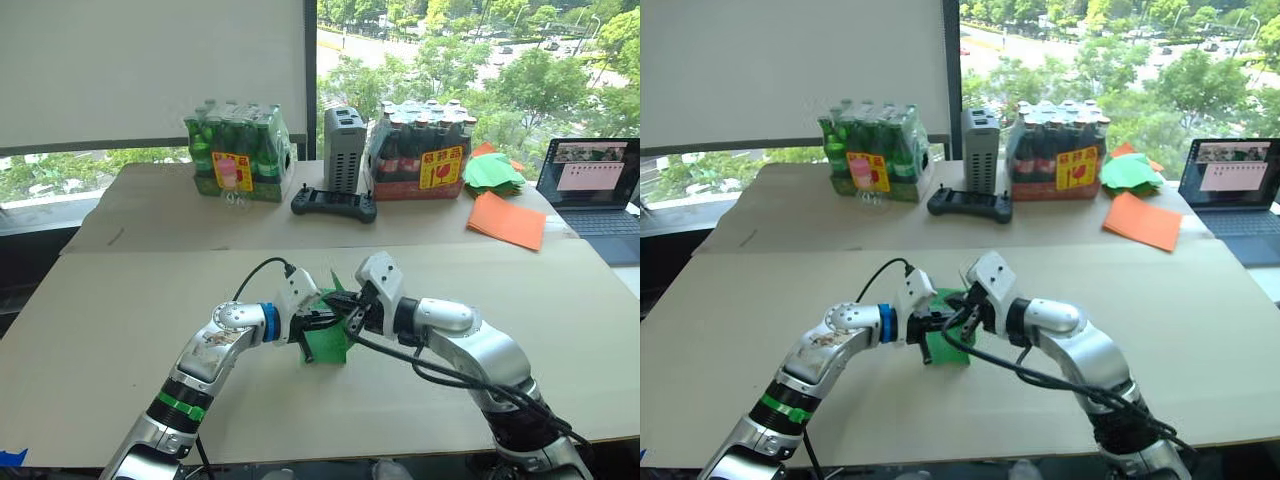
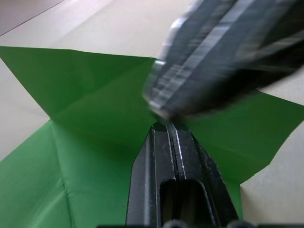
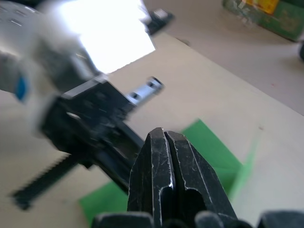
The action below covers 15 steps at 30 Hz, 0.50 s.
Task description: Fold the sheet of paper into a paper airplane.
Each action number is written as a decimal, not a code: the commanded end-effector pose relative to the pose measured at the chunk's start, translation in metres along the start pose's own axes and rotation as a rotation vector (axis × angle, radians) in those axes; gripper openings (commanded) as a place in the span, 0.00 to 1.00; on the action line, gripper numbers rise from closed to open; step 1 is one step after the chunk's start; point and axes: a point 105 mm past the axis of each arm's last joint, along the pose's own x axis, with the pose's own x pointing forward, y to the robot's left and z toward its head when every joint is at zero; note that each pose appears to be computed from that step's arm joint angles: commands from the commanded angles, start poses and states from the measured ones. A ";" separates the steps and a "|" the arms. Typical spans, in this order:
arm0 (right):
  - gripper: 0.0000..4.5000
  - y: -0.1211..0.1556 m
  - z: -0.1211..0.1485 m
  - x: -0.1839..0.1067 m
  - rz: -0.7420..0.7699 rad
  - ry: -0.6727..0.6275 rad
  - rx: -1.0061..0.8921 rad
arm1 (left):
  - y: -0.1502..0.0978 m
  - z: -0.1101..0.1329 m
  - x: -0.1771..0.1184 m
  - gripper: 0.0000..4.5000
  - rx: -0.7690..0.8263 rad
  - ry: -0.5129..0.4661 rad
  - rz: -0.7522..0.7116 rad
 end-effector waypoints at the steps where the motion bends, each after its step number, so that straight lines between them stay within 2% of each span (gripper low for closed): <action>1: 0.00 -0.009 -0.016 0.001 -0.044 0.078 -0.028 | -0.002 0.010 0.000 0.00 0.042 -0.032 -0.003; 5: 0.00 -0.010 -0.039 -0.003 -0.057 0.160 0.001 | 0.000 0.005 -0.005 0.00 0.034 -0.019 0.013; 9: 0.00 -0.012 -0.067 -0.014 -0.093 0.242 0.021 | 0.004 -0.015 -0.018 0.00 0.023 0.044 0.051; 12: 0.00 -0.013 -0.075 -0.018 -0.107 0.262 0.021 | 0.006 -0.037 -0.021 0.00 0.030 0.127 0.071; 15: 0.00 -0.013 -0.082 -0.018 -0.128 0.276 0.023 | 0.004 -0.043 -0.020 0.00 0.015 0.128 0.071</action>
